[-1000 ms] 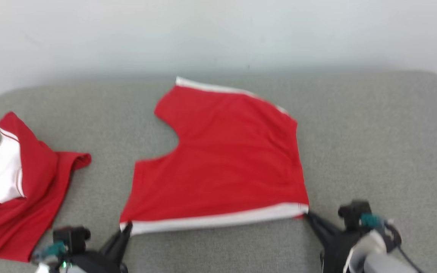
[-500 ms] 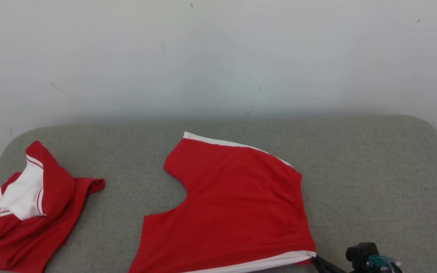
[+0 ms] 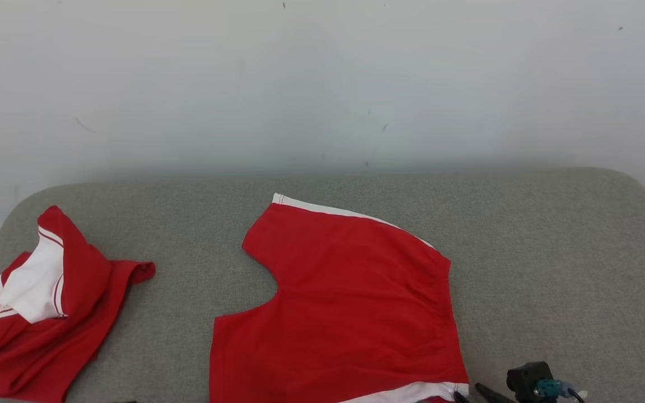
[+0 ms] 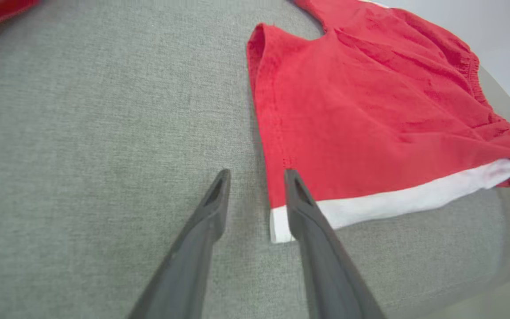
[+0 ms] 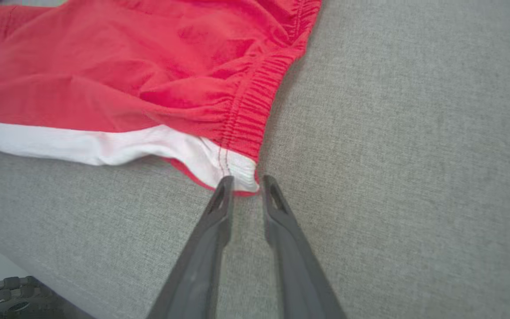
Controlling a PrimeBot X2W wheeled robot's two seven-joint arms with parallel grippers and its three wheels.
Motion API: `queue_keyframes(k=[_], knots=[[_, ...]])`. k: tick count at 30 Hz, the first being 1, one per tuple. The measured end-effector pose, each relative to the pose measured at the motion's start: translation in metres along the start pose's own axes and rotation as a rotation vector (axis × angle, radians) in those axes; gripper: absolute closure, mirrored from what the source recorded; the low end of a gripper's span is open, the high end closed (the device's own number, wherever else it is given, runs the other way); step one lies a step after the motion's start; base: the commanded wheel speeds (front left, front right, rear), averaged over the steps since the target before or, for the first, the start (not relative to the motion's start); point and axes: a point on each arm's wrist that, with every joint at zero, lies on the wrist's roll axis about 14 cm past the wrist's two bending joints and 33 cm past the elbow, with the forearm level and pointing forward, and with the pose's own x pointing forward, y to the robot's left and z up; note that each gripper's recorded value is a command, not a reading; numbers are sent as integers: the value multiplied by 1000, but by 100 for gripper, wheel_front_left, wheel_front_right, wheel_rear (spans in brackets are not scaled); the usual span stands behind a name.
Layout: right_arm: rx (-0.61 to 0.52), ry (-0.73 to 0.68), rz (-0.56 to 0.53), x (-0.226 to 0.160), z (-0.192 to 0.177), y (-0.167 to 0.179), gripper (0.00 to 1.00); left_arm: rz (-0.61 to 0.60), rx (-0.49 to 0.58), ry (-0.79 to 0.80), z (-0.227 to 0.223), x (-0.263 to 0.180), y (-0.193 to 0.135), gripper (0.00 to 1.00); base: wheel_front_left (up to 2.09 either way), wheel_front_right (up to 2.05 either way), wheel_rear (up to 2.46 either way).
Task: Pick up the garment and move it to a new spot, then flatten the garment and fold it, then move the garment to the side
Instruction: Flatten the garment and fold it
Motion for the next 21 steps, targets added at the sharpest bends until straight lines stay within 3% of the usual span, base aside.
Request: queue_keyframes(k=[6,14,21], knots=[[61,-52,-19,-2,16,-6,0,48,-24,-61,20,-1,18,0,0,0,0],[142,-210,43,-12,58,3,0,75,-31,-192,62,-2,29,0,0,0,0],[94,-371,-79,-22,98,-27,0,78,7,-257,85,0,29,0,0,0,0]])
